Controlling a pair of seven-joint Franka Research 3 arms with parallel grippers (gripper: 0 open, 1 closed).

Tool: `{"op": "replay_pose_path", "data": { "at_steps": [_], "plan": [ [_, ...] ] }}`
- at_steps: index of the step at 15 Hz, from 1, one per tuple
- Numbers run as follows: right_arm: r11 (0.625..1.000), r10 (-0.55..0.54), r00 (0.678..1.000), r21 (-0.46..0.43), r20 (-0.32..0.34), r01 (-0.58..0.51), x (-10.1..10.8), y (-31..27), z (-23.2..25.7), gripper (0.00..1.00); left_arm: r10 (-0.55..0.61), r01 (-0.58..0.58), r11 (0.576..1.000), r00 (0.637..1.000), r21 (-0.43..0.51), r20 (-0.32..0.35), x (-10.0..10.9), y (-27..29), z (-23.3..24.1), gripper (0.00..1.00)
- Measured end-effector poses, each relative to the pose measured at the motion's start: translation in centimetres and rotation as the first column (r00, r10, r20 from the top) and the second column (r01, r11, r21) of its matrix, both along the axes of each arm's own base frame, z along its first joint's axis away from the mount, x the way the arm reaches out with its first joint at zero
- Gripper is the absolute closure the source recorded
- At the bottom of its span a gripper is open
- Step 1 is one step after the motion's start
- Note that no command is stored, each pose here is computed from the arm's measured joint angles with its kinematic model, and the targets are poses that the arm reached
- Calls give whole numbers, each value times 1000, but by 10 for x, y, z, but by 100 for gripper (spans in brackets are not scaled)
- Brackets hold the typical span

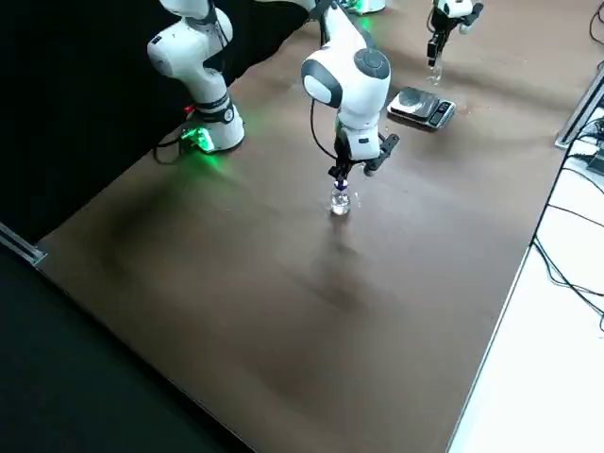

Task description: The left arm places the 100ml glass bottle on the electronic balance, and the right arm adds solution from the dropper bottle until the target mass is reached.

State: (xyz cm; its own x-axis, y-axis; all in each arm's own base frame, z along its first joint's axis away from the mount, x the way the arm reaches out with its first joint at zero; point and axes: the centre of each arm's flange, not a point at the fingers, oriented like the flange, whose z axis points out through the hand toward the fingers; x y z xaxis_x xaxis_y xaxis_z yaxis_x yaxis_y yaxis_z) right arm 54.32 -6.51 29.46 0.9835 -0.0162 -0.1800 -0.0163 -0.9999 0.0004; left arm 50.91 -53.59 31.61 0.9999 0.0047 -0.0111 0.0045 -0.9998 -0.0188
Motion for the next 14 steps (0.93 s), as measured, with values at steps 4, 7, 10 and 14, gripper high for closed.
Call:
{"op": "replay_pose_path", "data": {
  "at_steps": [4, 7, 10, 14],
  "plan": [
    [1000, 2, 1000, 0, 0, -2, 0, 1, 0, 93, 0, 0, 1000, 1000, -7, 1, -17, -31, -17, 49],
    [1000, 2, 1000, 0, 1, -2, 0, 1, 0, 95, 2, -2, 1000, 1000, -29, 17, -28, -47, -18, 50],
    [1000, 3, 1000, 0, 1, -3, 0, 2, 0, 95, 1, 1, 999, 999, -52, 33, -38, -60, -24, 50],
    [1000, 4, 1000, 1, 1, -4, 1, 2, 0, 95, 12, -7, 997, 998, -80, 63, -29, -59, -22, 51]
  ]
}}
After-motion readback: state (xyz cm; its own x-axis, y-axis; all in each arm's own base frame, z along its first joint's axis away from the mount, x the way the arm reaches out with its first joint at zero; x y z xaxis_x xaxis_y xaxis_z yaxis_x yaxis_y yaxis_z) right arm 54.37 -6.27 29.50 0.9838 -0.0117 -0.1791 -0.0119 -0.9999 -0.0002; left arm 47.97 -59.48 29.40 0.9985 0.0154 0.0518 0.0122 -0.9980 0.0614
